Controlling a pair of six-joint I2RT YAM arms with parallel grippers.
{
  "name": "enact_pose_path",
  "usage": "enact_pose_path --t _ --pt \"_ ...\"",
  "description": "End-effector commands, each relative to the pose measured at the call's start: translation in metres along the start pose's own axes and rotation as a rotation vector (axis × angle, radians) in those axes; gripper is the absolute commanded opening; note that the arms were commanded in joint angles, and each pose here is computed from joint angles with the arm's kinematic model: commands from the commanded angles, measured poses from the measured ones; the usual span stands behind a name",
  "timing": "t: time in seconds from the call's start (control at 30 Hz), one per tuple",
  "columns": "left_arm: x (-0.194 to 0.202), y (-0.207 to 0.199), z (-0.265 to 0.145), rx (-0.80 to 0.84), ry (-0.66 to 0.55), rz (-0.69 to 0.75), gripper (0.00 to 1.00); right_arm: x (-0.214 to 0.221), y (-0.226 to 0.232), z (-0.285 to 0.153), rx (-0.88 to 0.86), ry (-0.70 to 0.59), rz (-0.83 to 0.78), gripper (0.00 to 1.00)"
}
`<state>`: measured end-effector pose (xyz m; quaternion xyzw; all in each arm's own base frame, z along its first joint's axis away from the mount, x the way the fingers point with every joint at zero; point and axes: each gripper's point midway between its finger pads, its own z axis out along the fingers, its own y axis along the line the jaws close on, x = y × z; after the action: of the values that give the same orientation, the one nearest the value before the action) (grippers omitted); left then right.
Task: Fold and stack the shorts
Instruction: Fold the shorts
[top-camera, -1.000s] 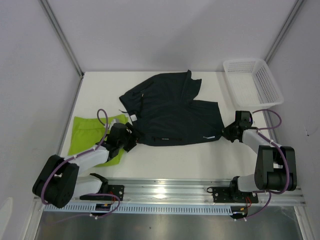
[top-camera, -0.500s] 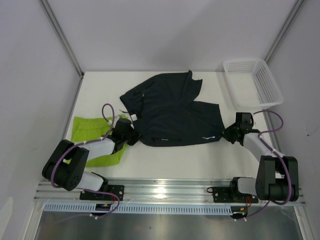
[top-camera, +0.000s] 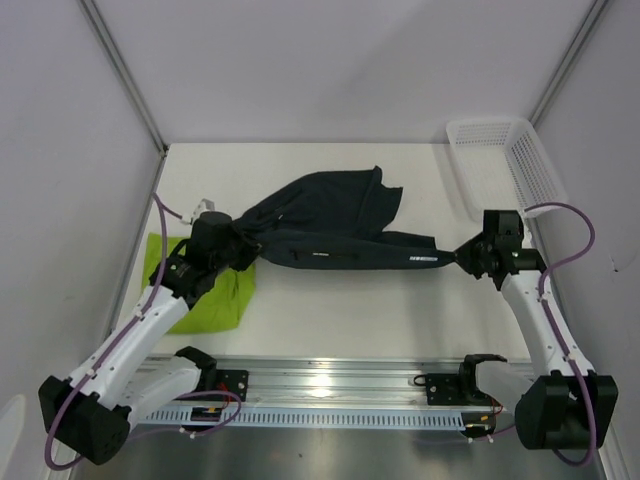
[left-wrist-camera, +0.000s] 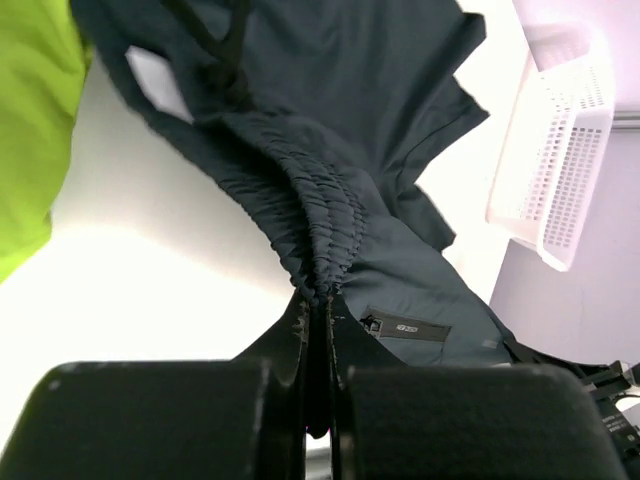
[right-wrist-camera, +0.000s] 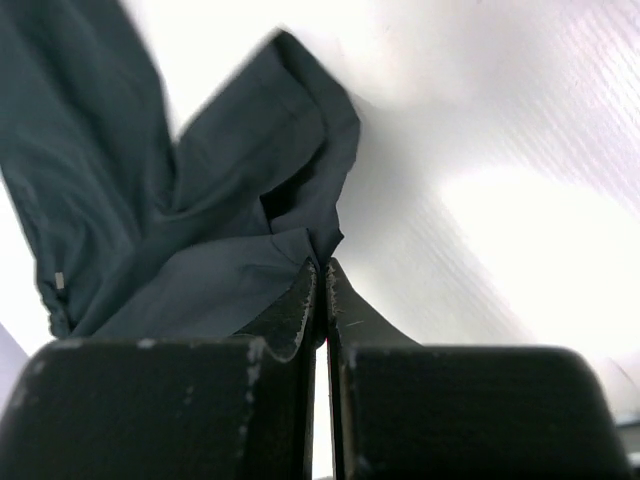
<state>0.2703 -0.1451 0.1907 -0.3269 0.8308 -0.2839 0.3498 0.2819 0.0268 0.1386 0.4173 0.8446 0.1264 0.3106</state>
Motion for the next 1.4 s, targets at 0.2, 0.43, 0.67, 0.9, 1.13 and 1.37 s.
enact_pose_path --t 0.2,0.43,0.67,0.9,1.13,1.37 --pt "0.009 0.017 -0.046 -0.04 0.044 -0.06 0.0 -0.015 0.0 -0.077 -0.07 -0.126 -0.004 0.0" --pt "-0.016 -0.007 -0.047 -0.016 -0.025 -0.008 0.0 -0.031 0.036 -0.077 -0.158 -0.125 -0.062 0.0" --pt "-0.043 -0.024 -0.017 -0.059 -0.025 -0.009 0.0 -0.056 0.08 -0.061 -0.223 -0.137 -0.078 0.0" --pt "-0.057 -0.049 0.03 -0.034 -0.001 -0.017 0.0 -0.094 0.115 -0.035 -0.289 -0.159 -0.056 0.0" --pt "-0.075 -0.094 0.071 -0.007 0.039 -0.018 0.0 -0.133 0.142 -0.005 -0.29 -0.155 -0.052 0.0" --pt "-0.079 -0.119 0.109 0.025 0.072 -0.033 0.0 -0.173 0.132 0.022 -0.25 -0.165 -0.003 0.0"
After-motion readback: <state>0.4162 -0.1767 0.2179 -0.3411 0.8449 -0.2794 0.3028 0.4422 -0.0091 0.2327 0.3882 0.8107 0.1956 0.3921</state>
